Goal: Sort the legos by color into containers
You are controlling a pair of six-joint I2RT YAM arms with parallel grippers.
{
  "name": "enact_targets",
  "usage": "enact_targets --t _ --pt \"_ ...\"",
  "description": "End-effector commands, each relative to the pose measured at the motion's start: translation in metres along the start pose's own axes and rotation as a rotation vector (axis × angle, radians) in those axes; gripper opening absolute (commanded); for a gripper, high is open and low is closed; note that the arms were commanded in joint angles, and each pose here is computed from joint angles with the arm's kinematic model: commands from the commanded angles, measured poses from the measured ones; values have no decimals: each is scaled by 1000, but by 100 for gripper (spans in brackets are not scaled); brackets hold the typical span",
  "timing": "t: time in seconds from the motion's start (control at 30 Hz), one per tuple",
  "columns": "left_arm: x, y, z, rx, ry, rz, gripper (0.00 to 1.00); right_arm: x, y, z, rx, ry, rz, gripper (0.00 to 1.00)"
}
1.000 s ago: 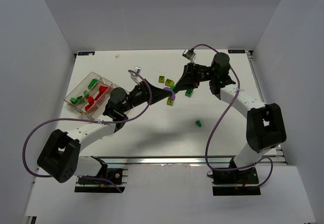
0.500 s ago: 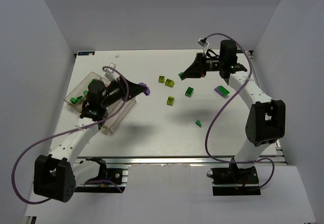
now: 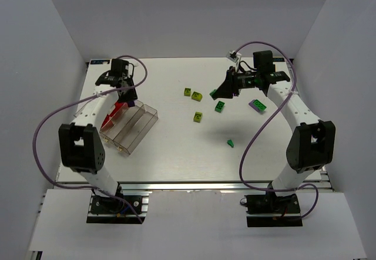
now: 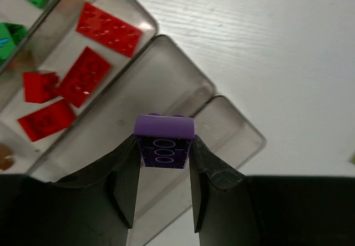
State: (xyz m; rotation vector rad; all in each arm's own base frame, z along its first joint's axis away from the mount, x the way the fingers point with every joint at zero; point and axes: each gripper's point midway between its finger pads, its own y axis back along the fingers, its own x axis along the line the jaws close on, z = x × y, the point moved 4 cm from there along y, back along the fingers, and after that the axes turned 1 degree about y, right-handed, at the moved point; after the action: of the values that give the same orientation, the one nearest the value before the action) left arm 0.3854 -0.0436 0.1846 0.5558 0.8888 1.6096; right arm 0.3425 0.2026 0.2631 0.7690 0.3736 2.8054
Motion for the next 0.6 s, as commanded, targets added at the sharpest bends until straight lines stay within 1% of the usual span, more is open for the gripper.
enact_targets --t 0.0,0.1,0.2,0.23,0.27,0.33,0.37,0.43,0.47,0.5,0.57 --pt "31 4 6 55 -175 204 0 11 9 4 0 86 -22 0" --pt "32 -9 8 87 -225 220 0 9 9 1 8 95 -27 0" --pt "33 -19 1 135 -259 228 0 7 8 0 16 103 -31 0" --pt "34 -22 1 131 -262 228 3 5 8 -1 20 101 -32 0" --pt "34 -22 0 131 -266 233 11 5 8 0 20 109 -35 0" --pt "35 -24 -1 135 -265 234 17 2 6 -2 29 105 -33 0" --pt "35 -25 -2 136 -263 234 27 2 5 -2 34 101 -33 0" --pt "33 -26 -3 143 -259 223 33 1 2 -3 45 114 -29 0" --pt "32 -26 -4 144 -255 222 45 0 1 -4 56 113 -33 0" --pt "32 -26 -5 144 -253 221 51 -1 -1 -4 59 130 -31 0" --pt "32 -25 -6 145 -247 215 58 0 -5 -5 72 140 -27 0"
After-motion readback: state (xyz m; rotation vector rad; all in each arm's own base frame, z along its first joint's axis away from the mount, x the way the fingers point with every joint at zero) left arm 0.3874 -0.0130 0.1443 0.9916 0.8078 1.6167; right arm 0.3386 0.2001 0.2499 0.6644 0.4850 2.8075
